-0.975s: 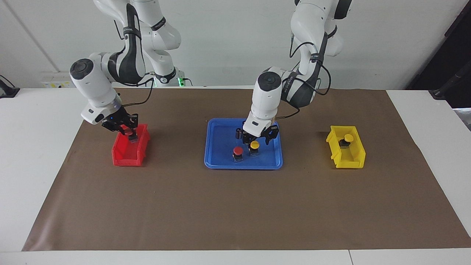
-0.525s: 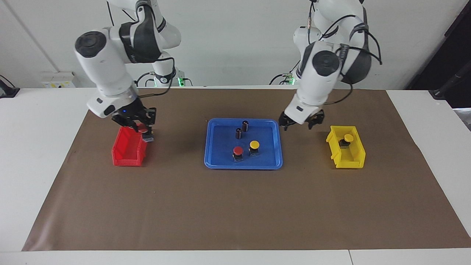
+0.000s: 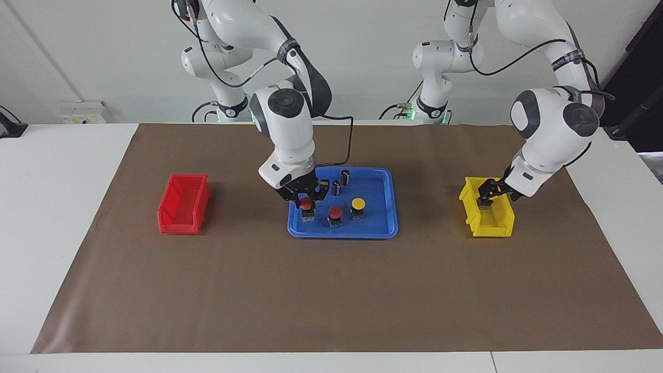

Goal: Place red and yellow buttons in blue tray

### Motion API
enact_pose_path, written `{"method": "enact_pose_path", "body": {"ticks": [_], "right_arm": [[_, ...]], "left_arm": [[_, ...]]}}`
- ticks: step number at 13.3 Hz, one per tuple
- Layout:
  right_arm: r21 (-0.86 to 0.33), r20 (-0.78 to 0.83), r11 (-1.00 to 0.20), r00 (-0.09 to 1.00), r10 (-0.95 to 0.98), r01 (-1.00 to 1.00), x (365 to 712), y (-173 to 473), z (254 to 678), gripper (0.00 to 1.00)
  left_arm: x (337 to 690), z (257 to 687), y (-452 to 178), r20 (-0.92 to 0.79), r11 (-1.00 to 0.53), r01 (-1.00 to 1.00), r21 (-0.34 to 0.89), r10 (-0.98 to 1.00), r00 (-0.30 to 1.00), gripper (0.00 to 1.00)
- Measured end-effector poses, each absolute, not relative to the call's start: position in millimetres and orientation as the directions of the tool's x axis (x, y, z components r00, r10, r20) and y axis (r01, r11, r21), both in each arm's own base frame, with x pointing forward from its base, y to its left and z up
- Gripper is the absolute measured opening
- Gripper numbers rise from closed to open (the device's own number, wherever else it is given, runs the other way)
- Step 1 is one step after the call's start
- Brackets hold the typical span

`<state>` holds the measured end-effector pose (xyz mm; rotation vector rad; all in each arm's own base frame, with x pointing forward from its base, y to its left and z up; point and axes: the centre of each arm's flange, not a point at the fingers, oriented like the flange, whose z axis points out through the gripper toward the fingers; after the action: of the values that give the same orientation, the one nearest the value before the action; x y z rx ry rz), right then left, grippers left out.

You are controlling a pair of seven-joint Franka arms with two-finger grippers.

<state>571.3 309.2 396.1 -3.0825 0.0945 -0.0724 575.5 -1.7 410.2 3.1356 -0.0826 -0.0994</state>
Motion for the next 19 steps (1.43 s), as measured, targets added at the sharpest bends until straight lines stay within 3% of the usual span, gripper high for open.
{"method": "enact_pose_path", "body": {"ticks": [1,3,8,10,13,15,18,19], "right_arm": [[-0.062,0.054,-0.996,0.997,-0.063,-0.060,568,308,386,0.42],[-0.062,0.060,-0.996,0.996,-0.072,-0.068,565,301,371,0.42],[-0.052,0.045,-0.996,0.996,-0.074,-0.072,554,294,353,0.42],[-0.060,0.058,-0.996,0.995,-0.076,-0.073,556,294,361,0.59],[-0.053,0.063,-0.991,0.990,-0.124,-0.121,583,266,416,0.96],[-0.035,0.048,-0.981,0.980,-0.192,-0.190,609,207,483,1.00],[-0.021,0.017,-0.979,0.979,-0.201,-0.201,615,111,561,1.00],[-0.021,0.013,-0.979,0.980,-0.201,-0.201,611,89,576,1.00]], "left_arm": [[570,407,5,-0.063,-0.998,-0.059,0.007,-0.060,0.996,0.75],[561,403,5,-0.069,-0.998,-0.062,0.010,-0.063,0.996,0.70],[542,390,-3,-0.075,-0.997,-0.077,0.013,-0.077,0.994,0.68],[538,383,-2,-0.054,-0.997,-0.077,0.012,-0.077,0.996,0.68],[533,369,-2,-0.049,-0.997,-0.076,0.011,-0.077,0.996,0.68],[529,363,-2,-0.058,-0.997,-0.076,0.012,-0.077,0.995,0.67],[530,365,-3,-0.057,-0.997,-0.070,0.011,-0.071,0.996,0.41],[534,377,-5,-0.066,-0.998,-0.064,0.012,-0.065,0.996,0.41]]}}
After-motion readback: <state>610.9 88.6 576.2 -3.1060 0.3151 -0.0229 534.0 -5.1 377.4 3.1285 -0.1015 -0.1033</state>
